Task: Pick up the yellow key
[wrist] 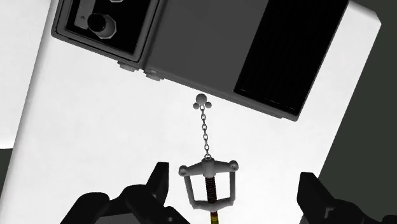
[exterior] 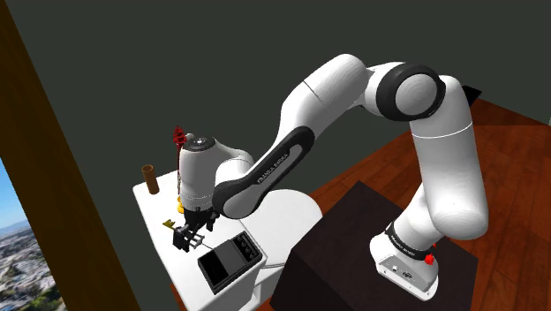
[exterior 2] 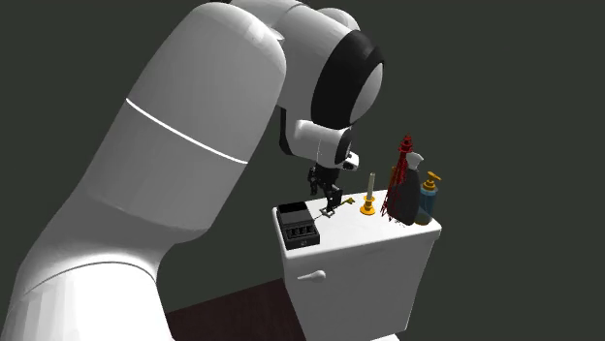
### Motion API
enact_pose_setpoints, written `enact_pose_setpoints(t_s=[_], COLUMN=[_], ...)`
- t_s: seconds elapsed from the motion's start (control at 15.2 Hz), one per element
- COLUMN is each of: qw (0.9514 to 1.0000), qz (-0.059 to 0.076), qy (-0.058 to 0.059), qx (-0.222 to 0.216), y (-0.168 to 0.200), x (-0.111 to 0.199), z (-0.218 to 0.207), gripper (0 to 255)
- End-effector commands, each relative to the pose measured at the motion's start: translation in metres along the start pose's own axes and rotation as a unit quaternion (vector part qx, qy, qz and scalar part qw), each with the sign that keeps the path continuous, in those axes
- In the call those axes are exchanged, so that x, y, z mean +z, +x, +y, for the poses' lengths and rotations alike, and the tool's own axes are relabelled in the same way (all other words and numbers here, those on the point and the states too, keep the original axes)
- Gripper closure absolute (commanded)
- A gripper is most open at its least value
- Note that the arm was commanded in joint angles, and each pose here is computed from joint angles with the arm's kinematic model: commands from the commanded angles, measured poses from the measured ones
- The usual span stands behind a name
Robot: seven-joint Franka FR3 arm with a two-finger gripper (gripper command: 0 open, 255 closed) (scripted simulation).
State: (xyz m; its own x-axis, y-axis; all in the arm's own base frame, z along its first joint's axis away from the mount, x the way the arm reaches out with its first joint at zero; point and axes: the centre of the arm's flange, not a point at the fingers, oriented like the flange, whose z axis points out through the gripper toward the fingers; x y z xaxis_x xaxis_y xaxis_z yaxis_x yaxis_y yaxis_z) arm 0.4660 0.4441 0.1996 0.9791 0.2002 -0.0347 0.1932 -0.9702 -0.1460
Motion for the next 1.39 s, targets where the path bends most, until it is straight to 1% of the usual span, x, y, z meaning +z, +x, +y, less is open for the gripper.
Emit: enact_pose_setpoints(t_s=[0.0,0.33,0.46,0.53,1.12,1.32], qw=[0.9998,0.9998,0.9998,0.9998,0.9998,0.9998], qz=[0.003,0.003,0.003,0.003,0.003,0.003], qy=[0.015,0.015,0.015,0.015,0.015,0.015], qx=[0.008,0.008,0.008,0.008,0.008,0.008], y=[-0.004,-0.003,-0.003,-0.004,-0.003,-0.004], x=[0.006,0.036,0.036,0.035,0.036,0.02], z=[0.008,0.012,0.012,0.012,0.012,0.01], gripper=[0,0,0,255,255,255])
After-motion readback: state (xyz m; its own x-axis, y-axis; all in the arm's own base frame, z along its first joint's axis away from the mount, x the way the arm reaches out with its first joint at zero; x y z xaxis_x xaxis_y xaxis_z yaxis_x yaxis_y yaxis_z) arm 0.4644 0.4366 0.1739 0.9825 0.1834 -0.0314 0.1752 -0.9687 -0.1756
